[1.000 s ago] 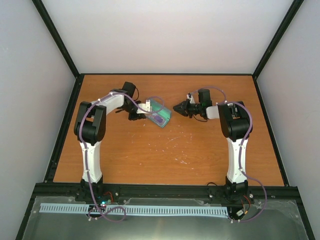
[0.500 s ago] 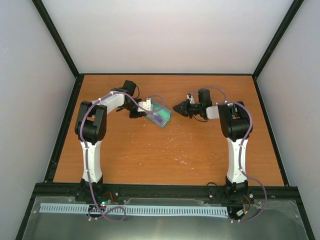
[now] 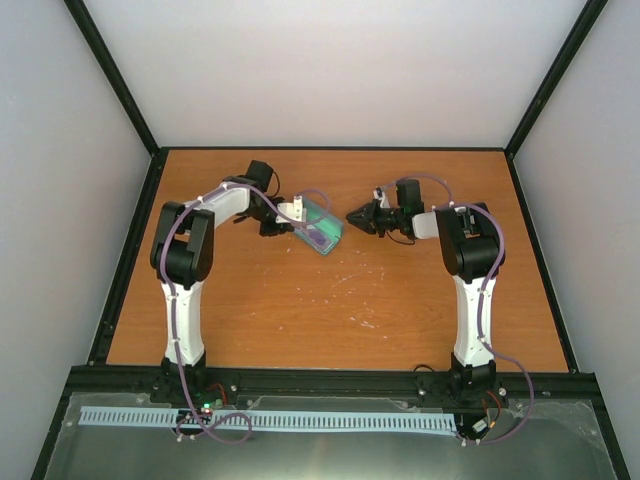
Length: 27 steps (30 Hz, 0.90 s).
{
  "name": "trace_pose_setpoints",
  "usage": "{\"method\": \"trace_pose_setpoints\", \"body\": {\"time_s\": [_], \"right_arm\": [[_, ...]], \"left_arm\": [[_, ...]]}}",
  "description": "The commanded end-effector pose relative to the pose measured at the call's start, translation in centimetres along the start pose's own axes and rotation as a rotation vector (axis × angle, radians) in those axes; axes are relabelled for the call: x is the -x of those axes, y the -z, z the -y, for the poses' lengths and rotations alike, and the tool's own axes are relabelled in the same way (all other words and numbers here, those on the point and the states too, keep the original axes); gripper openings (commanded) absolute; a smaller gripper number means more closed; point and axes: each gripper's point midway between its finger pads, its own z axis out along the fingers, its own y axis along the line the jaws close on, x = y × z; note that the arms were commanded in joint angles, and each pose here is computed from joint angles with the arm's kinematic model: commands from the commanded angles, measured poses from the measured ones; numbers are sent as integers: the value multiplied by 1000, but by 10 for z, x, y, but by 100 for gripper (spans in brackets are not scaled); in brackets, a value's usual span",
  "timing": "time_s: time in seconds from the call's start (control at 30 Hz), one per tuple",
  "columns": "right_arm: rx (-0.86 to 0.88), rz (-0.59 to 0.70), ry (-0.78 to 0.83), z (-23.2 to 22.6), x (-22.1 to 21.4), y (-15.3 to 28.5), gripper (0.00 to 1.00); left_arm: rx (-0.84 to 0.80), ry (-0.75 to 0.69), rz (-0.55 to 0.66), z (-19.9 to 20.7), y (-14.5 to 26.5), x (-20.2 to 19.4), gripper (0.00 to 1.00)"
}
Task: Organize the sunglasses
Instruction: Adjust the sunglasses in the sunglasses case.
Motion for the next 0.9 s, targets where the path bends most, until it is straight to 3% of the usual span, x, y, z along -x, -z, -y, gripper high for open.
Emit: {"method": "trace_pose_setpoints", "body": {"time_s": [0.0, 0.47, 0.87], "right_arm": [[10, -13, 10, -1, -2, -3, 17], [12, -9, 18, -5, -4, -1, 17], [7, -11, 12, -3, -8, 0, 17]], "left_arm": [[35, -16, 52, -1, 20, 22, 2], [12, -25, 103, 16, 37, 44, 1], [-18, -29, 131, 12, 18, 53, 1]]}}
